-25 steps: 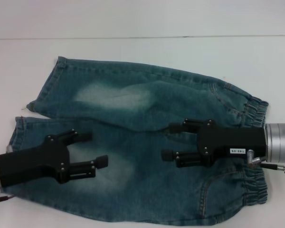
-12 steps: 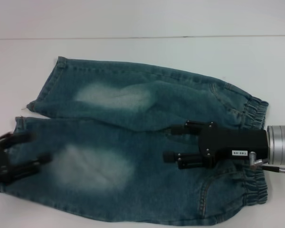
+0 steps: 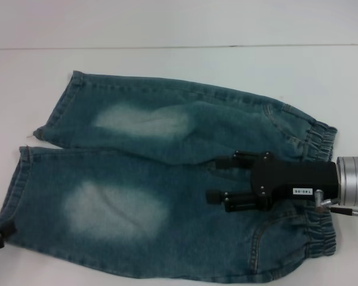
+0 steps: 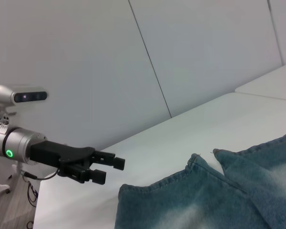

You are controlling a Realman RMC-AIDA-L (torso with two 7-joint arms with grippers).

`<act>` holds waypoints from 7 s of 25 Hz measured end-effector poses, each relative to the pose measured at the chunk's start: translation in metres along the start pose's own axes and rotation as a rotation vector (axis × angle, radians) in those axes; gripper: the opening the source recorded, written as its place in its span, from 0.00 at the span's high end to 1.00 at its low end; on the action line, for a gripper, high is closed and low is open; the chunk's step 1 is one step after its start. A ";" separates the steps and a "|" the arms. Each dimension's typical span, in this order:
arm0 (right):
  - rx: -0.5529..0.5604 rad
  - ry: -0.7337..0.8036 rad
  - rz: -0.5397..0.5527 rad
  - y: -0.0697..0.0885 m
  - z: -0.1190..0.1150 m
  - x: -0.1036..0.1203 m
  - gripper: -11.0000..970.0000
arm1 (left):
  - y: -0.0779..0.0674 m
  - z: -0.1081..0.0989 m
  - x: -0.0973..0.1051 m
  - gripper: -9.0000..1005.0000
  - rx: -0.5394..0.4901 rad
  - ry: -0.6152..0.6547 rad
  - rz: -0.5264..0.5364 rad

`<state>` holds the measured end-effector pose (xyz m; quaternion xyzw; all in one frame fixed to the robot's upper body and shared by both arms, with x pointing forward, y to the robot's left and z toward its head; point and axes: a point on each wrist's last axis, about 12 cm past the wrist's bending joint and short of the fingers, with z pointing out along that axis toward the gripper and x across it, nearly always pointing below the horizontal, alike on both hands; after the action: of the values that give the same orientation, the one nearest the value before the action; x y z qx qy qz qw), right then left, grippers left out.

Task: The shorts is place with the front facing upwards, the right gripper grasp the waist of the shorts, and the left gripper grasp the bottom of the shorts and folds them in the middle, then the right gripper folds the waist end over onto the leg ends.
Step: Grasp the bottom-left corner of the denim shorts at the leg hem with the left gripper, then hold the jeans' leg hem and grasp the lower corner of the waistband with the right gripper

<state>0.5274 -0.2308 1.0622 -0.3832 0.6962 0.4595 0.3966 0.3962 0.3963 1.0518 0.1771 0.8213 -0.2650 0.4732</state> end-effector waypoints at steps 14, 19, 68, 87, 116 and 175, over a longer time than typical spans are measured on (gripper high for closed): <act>-0.002 -0.003 0.002 0.001 -0.002 0.000 0.05 | 0.009 0.001 0.010 0.12 -0.057 0.113 -0.034; -0.001 -0.005 0.003 0.001 -0.002 0.001 0.04 | 0.009 0.005 0.009 0.12 -0.049 0.123 -0.031; 0.002 -0.008 0.006 0.001 -0.004 0.001 0.05 | 0.013 0.014 -0.002 0.14 -0.017 0.217 -0.073; 0.002 -0.008 0.006 0.001 -0.004 0.001 0.04 | 0.012 0.020 -0.007 0.15 0.009 0.233 -0.066; -0.010 -0.115 0.050 0.008 -0.023 -0.003 0.05 | 0.013 0.032 -0.023 0.89 0.060 0.246 -0.034; 0.224 0.081 0.587 0.035 -0.125 0.078 0.17 | 0.009 0.058 -0.042 0.99 0.123 0.226 0.016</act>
<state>0.4405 -0.3521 1.0366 -0.1380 0.8385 0.4593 0.2586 0.4607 0.3667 1.0619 0.2408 0.8502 -0.2893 0.3680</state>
